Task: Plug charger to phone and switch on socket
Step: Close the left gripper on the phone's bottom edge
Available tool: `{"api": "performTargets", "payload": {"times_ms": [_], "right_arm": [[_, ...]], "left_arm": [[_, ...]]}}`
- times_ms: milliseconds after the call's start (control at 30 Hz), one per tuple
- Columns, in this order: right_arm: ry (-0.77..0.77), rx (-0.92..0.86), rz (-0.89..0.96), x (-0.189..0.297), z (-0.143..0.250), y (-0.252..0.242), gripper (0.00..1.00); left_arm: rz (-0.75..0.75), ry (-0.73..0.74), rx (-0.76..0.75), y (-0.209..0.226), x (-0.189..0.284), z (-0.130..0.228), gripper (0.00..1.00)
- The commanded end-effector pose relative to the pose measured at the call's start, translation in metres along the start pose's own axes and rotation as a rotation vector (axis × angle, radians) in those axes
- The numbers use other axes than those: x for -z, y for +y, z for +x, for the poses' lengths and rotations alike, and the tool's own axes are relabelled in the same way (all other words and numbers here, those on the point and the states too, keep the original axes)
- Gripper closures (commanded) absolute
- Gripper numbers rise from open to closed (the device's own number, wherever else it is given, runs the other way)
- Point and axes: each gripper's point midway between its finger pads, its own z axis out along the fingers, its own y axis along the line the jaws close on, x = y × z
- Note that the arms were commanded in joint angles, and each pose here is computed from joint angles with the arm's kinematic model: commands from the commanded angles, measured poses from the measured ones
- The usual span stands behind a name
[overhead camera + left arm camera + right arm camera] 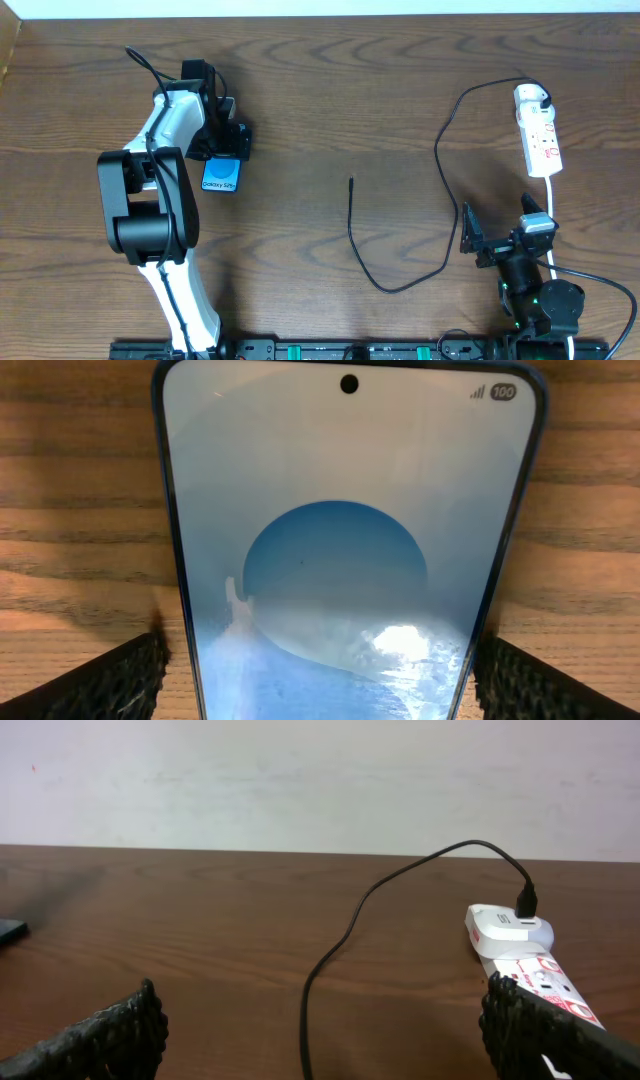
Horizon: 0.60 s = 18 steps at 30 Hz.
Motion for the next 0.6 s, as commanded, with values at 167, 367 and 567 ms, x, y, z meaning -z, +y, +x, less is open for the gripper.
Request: {"api": "performTargets", "payload": {"times_ms": [167,367,567], "right_arm": [[0.0,-0.002,-0.01,0.0002,0.0004,0.0026,0.01],[0.0,-0.002,-0.01,0.0002,0.0004,0.0026,0.01],[0.0,-0.002,-0.009,0.0002,0.0004,0.0026,0.01]], "left_arm": [[0.023,0.061,-0.005,-0.0039,-0.0161,0.0166,0.1],[0.023,0.061,-0.005,-0.0039,-0.0161,0.0166,0.13],[0.023,0.061,-0.005,-0.0039,-0.0161,0.0166,0.19]]}}
